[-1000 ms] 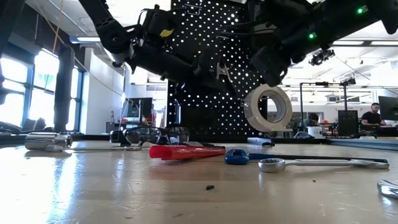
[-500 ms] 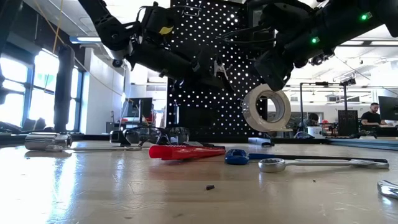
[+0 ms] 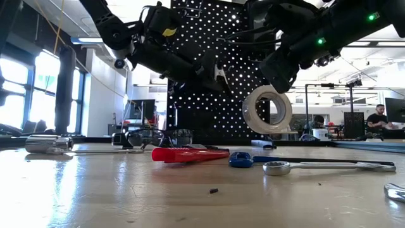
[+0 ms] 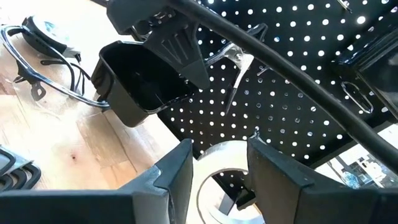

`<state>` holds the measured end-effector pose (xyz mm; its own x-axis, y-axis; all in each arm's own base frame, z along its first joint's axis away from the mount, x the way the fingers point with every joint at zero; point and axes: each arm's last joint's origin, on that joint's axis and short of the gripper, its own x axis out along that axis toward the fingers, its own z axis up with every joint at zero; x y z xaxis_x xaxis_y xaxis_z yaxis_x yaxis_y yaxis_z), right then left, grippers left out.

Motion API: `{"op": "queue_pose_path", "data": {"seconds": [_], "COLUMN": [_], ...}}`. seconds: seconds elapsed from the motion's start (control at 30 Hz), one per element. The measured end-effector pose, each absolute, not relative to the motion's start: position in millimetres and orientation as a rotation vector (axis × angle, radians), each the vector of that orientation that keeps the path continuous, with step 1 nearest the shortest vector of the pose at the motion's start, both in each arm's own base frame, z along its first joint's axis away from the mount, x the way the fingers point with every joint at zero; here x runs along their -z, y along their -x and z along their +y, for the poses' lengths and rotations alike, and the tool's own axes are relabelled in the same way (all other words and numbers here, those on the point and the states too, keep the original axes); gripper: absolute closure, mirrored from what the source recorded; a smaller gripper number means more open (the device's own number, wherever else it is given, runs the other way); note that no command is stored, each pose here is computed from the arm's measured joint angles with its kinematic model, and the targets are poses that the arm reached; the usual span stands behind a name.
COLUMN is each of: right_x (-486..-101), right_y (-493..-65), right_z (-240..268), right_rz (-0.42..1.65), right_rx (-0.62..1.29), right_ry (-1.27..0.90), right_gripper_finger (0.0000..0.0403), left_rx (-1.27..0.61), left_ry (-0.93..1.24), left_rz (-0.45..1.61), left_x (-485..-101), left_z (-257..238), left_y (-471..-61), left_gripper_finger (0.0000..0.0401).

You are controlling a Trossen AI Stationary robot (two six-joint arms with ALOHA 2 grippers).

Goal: Hang tools onto peg board
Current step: Hang the black spring clamp on the pegboard

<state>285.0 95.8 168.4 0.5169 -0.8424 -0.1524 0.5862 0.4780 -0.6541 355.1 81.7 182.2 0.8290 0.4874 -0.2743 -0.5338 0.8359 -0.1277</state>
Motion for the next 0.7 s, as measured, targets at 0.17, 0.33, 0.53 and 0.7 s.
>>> {"op": "queue_pose_path", "data": {"seconds": [0.17,0.33,0.53,0.7], "right_x": [-168.1,-168.0,-168.0,-167.6], "right_y": [-284.8,-284.8,-284.8,-284.4], "right_z": [95.9,96.0,96.0,95.8], "right_rz": [0.502,0.503,0.503,0.505], "right_rx": [0.912,0.91,0.908,0.908], "right_ry": [0.58,0.579,0.578,0.576], "right_gripper_finger": [0.0258,0.0258,0.0258,0.0258], "left_rx": [-0.599,-0.608,-0.628,-0.641], "left_ry": [0.196,0.189,0.184,0.181], "left_rz": [0.227,0.228,0.227,0.226], "left_x": [-182.4,-182.5,-182.4,-182.6], "left_z": [80.1,80.1,79.2,79.1], "left_y": [-354.9,-354.8,-354.7,-354.5], "left_gripper_finger": [0.032,0.032,0.0296,0.0258]}}
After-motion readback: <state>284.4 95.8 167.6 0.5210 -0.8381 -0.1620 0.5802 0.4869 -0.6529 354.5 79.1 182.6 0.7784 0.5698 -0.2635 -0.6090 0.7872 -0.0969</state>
